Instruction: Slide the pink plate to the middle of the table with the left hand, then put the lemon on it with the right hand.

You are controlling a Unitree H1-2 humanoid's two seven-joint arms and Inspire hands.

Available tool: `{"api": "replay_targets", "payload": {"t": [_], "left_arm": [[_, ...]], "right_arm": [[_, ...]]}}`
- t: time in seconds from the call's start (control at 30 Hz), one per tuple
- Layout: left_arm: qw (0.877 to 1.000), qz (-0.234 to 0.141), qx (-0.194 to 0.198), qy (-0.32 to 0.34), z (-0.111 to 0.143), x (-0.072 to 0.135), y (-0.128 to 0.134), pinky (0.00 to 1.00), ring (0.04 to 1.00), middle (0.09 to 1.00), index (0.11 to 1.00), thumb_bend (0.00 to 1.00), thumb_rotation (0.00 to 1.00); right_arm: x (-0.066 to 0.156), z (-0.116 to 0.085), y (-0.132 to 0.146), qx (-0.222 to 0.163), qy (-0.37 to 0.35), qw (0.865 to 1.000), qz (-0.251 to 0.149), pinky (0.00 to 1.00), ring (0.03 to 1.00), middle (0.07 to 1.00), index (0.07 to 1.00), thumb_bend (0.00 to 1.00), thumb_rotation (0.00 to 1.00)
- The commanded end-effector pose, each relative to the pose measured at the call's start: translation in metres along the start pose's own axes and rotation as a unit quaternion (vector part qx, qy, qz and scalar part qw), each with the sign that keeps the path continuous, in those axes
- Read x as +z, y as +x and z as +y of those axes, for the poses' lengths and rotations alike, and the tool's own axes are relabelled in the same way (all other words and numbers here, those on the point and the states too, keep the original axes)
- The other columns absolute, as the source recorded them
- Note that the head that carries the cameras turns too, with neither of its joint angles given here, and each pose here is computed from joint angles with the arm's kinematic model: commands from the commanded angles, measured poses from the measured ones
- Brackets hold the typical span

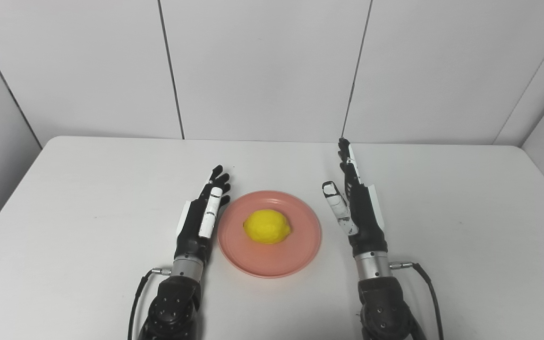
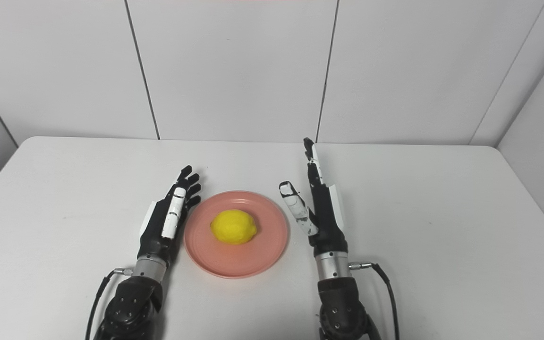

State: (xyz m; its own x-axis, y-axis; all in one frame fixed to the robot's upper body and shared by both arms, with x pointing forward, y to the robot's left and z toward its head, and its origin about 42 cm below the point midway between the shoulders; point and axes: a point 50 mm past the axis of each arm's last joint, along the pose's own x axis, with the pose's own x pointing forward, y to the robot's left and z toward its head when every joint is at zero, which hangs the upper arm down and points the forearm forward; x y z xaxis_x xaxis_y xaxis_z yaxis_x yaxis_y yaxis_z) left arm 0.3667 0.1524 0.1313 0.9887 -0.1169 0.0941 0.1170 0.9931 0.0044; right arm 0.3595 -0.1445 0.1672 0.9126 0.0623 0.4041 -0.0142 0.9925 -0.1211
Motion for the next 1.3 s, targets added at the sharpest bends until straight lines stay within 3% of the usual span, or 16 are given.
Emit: {"api": "replay_targets", "payload": {"t": [0.0,0.1,0.27,0.67,0.83,1.27], "left_arm": [[1.0,-0.029,0.0,0.0,0.003,0.014,0.012,0.93,0.924,0.929,0.926,0.49,1.0],[0.999,-0.036,0.003,0.0,0.004,0.014,0.013,0.92,0.92,0.927,0.922,0.5,1.0],[0.999,-0.05,0.016,0.003,0.004,0.012,0.013,0.89,0.902,0.915,0.903,0.48,1.0],[0.998,-0.052,0.034,0.024,0.002,0.011,0.014,0.92,0.93,0.933,0.913,0.48,1.0],[0.998,-0.047,0.033,0.031,0.002,0.01,0.014,0.93,0.94,0.941,0.92,0.49,1.0],[0.999,-0.034,0.009,0.01,0.003,0.012,0.009,0.97,0.95,0.957,0.947,0.47,1.0]], "right_arm": [[0.01,0.003,0.008,-0.007,0.038,0.999,-0.016,1.0,1.0,1.0,0.996,0.71,0.98],[-0.002,0.004,0.009,-0.015,0.068,0.998,0.0,1.0,1.0,0.999,0.995,0.76,0.98],[-0.011,0.008,0.007,-0.019,0.097,0.995,0.019,1.0,1.0,0.995,0.995,0.75,0.98],[-0.015,0.015,-0.013,-0.011,0.11,0.993,0.051,1.0,1.0,0.99,0.979,0.79,0.96],[-0.015,0.015,-0.022,-0.005,0.112,0.992,0.06,1.0,1.0,0.999,0.994,0.71,0.96],[-0.014,0.015,-0.022,0.001,0.123,0.989,0.087,1.0,0.996,0.99,0.979,0.7,0.94]]}}
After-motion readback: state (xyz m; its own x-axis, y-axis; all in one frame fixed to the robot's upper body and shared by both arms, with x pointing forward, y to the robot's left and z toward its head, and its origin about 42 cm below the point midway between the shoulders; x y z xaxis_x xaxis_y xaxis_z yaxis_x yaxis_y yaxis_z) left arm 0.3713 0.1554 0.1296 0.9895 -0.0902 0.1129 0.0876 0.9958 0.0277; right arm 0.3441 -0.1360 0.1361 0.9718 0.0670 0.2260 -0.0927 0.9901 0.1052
